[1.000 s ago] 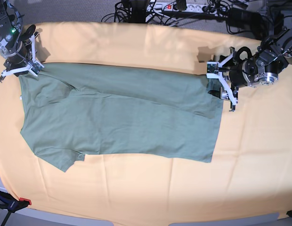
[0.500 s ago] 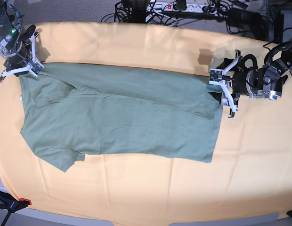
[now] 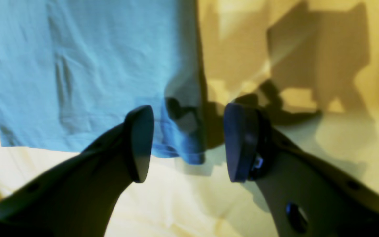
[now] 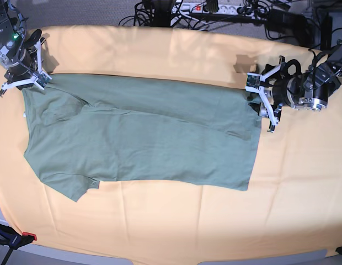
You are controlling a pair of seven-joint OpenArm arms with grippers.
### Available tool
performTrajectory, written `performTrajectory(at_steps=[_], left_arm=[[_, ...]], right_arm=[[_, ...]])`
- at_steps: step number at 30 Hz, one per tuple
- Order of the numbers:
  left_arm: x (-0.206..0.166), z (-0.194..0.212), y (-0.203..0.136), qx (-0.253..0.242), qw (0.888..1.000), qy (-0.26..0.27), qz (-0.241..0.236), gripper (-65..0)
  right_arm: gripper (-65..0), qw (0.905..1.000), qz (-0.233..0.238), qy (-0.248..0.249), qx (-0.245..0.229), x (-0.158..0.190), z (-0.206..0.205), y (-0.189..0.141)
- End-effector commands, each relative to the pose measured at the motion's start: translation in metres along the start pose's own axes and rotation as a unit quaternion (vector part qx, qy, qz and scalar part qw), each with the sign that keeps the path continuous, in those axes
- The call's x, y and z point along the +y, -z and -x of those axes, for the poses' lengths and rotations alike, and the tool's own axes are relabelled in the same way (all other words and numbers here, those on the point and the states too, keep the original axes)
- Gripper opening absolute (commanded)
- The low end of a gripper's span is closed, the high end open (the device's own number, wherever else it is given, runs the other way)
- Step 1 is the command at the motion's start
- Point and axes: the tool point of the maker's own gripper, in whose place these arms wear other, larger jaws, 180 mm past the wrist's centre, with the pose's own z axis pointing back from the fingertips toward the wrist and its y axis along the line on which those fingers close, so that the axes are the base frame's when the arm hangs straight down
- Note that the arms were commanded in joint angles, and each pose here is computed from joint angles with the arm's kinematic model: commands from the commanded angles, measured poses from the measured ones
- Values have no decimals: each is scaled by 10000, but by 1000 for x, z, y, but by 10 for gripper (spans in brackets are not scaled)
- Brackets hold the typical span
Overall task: Fold the T-shirt properly
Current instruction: 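Hold the folded edge with both grippers and adjust the grip, then drag the shirt further toward the robot base, then open both grippers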
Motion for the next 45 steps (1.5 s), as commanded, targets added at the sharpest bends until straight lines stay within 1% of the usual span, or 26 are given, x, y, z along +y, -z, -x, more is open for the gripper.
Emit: performTrajectory(at_steps=[1, 3, 6, 9, 11, 14, 16, 19, 21, 23, 25, 26, 27, 28, 29, 30, 32, 33, 34, 36, 39, 42, 45], left_arm=[[7, 4, -7, 49, 9999, 19, -114, -297], [12, 4, -7, 42, 9996, -50, -269, -299], [12, 4, -7, 42, 9995, -68, -303, -300], [12, 4, -7, 42, 9995, -68, -303, -326], [15, 4, -7, 47, 9993, -91, -362, -326], [25, 9, -7, 97, 9975, -232, -664, -326], [31, 18, -6, 249, 9959, -252, -837, -326], [28, 27, -3, 342, 9959, -332, -766, -326], [18, 26, 0, 280, 9979, -347, -469, -326], [12, 23, 1, 211, 9990, -283, -292, -326], [12, 20, 2, 137, 9991, -280, -298, -327], [13, 18, 2, 115, 9991, -282, -301, -342], [13, 16, 3, 94, 9991, -281, -310, -394], [14, 15, 4, 72, 9991, -282, -316, -481], [14, 13, 5, 48, 9991, -281, -326, -582], [15, 11, 5, 27, 9990, -283, -344, -650], [16, 9, 5, -1, 9990, -263, -364, -650], [17, 7, 5, -14, 9990, -247, -373, -650], [17, 7, 4, -19, 9990, -226, -382, -650], [19, 6, 1, -11, 9990, -168, -406, -650], [22, 6, -5, 16, 9989, -99, -457, -650], [28, 8, -14, 56, 9985, -5, -537, -650], [33, 3, -25, -55, 9982, -27, -589, -650]], right_arm=[[-446, 9999, 89, -56, 64, -9, 3, -2], [-446, 9999, 90, -57, 63, -9, 3, -2], [-446, 9999, 90, -57, 65, -9, 3, -2], [-446, 9999, 89, -56, 64, -9, 3, -2], [-446, 9999, 89, -56, 62, -9, 3, -2], [-446, 9999, 90, -57, 63, -9, 3, -2], [-446, 9999, 90, -59, 65, -9, 3, -2], [-446, 9999, 89, -56, 60, -9, 3, -2], [-446, 9999, 92, -58, 61, -9, 3, -2], [-446, 9999, 90, -55, 57, -9, 2, -2], [-446, 9999, 89, -57, 59, -9, 3, -2], [-446, 9999, 91, -57, 58, -9, 3, -2], [-446, 9999, 90, -57, 61, -9, 3, -2], [-446, 9999, 90, -59, 62, -9, 3, -2], [-446, 9999, 92, -61, 63, -9, 3, -2], [-447, 9999, 94, -61, 64, -9, 3, -2], [-463, 9999, 96, -61, 61, -9, 3, -2], [-491, 9999, 97, -64, 63, -9, 3, -2], [-535, 9999, 109, -77, 71, -10, 3, -2], [-650, 9997, 166, -137, 94, -12, 3, -3], [-650, 9992, 342, -168, 140, -19, 5, -3], [-650, 9987, 403, -283, 164, -25, 5, -6], [-650, 9977, 499, -425, 183, -33, 0, -13]])
